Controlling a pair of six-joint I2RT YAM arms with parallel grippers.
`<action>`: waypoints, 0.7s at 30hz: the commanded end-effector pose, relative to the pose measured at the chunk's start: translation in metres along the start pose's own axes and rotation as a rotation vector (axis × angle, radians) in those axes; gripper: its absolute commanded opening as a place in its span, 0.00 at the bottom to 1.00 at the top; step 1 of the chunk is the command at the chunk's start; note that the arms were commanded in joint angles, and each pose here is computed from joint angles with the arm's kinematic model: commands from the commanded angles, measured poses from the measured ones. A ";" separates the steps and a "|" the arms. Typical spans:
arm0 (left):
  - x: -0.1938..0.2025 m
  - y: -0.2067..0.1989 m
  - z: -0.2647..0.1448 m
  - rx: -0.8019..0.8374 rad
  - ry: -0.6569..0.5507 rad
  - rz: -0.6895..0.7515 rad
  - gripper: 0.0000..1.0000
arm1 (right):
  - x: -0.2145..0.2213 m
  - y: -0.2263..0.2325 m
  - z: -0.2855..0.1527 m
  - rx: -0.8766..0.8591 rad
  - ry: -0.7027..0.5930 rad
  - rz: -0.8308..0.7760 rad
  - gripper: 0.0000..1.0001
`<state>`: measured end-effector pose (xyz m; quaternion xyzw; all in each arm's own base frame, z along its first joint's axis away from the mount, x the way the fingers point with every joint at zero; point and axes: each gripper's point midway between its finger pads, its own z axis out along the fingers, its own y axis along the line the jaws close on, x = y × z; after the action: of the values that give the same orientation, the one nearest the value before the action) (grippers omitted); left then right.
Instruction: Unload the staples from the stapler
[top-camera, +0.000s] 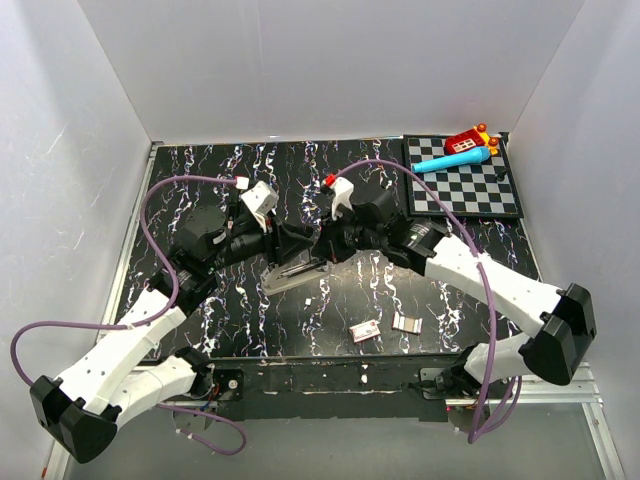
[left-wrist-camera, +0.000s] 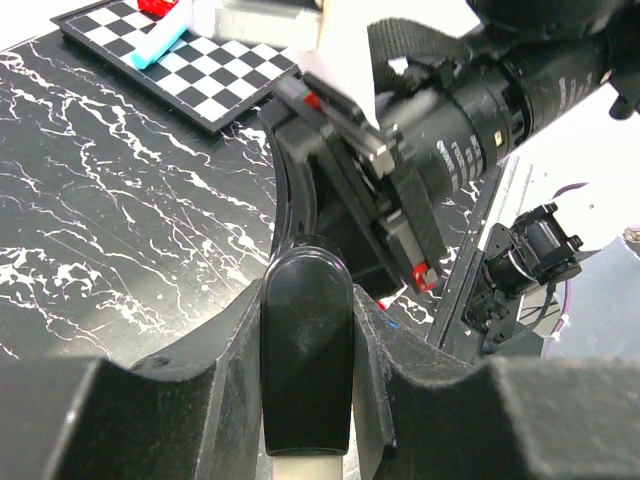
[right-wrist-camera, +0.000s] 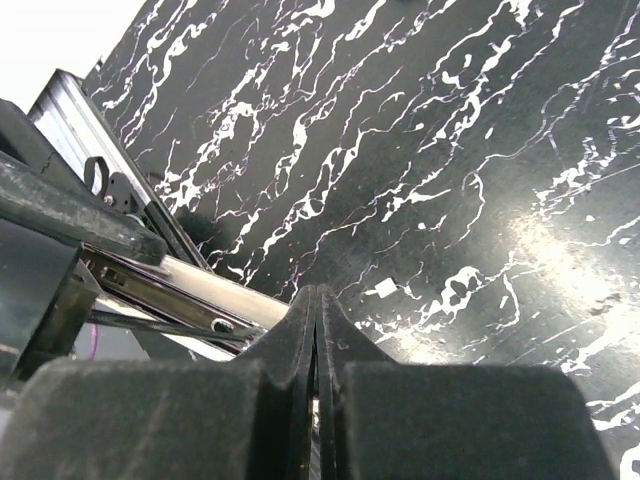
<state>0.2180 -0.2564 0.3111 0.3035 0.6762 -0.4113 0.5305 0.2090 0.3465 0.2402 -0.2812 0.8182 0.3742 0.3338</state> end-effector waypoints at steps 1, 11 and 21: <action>-0.050 0.002 -0.002 -0.039 -0.166 0.051 0.00 | 0.016 0.014 0.016 -0.038 0.040 0.000 0.01; -0.068 0.021 -0.007 -0.164 -0.257 0.025 0.00 | 0.030 0.010 0.033 -0.035 0.056 0.067 0.01; -0.079 0.044 -0.007 -0.283 -0.329 -0.024 0.00 | 0.039 0.006 0.038 -0.032 0.047 0.122 0.01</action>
<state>0.2491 -0.2459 0.3257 0.2049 0.6922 -0.3865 0.5741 0.2064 0.3693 0.2039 -0.2474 0.8293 0.3906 0.3139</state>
